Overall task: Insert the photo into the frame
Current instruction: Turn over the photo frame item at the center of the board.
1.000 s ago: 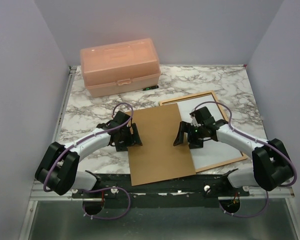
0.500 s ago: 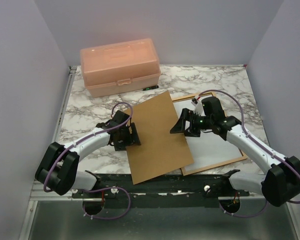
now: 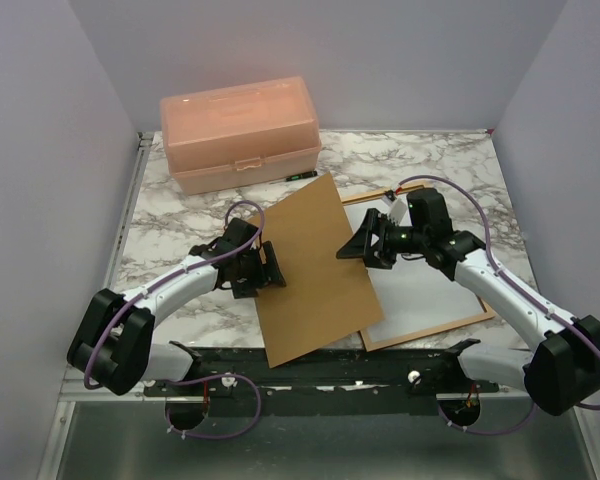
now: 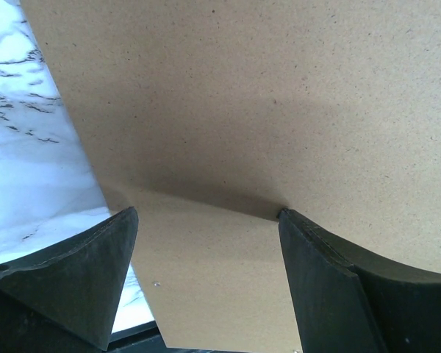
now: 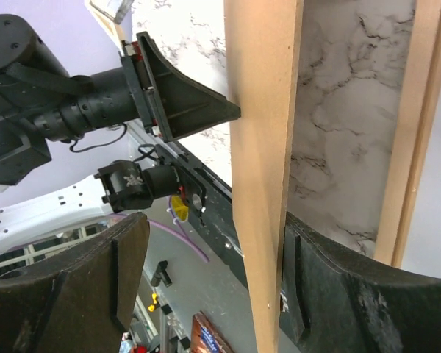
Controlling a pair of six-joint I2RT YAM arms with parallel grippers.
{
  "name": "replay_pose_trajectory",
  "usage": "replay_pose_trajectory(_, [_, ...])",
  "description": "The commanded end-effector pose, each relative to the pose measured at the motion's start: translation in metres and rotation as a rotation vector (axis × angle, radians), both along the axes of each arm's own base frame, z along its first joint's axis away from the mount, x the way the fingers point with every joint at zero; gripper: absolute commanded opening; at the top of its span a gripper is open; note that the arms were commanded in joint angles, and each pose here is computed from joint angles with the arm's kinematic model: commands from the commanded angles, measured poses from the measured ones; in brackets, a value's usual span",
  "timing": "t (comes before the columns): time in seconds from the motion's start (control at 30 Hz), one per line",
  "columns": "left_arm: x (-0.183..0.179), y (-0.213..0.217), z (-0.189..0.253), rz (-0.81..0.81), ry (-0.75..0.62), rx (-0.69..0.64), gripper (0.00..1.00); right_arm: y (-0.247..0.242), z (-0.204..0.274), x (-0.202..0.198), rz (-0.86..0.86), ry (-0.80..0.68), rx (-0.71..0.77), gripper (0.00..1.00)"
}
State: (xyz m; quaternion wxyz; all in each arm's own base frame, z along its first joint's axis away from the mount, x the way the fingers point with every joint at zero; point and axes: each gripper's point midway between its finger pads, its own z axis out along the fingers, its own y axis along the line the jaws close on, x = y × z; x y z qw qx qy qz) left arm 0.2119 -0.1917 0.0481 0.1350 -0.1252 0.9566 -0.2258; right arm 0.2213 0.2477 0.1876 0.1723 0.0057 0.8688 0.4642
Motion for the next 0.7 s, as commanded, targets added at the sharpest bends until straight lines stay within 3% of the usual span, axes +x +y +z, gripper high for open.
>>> replay_pose_trajectory(0.0, [-0.004, -0.020, -0.004, -0.041, 0.013, -0.064, 0.80, 0.030, 0.053, -0.027, 0.160, -0.034, 0.235, 0.73])
replay_pose_trajectory(0.23, [-0.005, -0.024, -0.007, -0.048, 0.017, -0.081, 0.80, 0.041, 0.045, -0.030, 0.161, -0.017, 0.223, 0.64])
replay_pose_trajectory(0.5, [-0.003, -0.024, 0.004, -0.062, -0.018, -0.087, 0.80, 0.044, 0.045, -0.023, 0.142, -0.045, 0.125, 0.14])
replay_pose_trajectory(0.67, [0.003, -0.023, 0.033, -0.073, -0.107, -0.100, 0.81, 0.031, 0.056, -0.010, 0.107, -0.099, -0.024, 0.01])
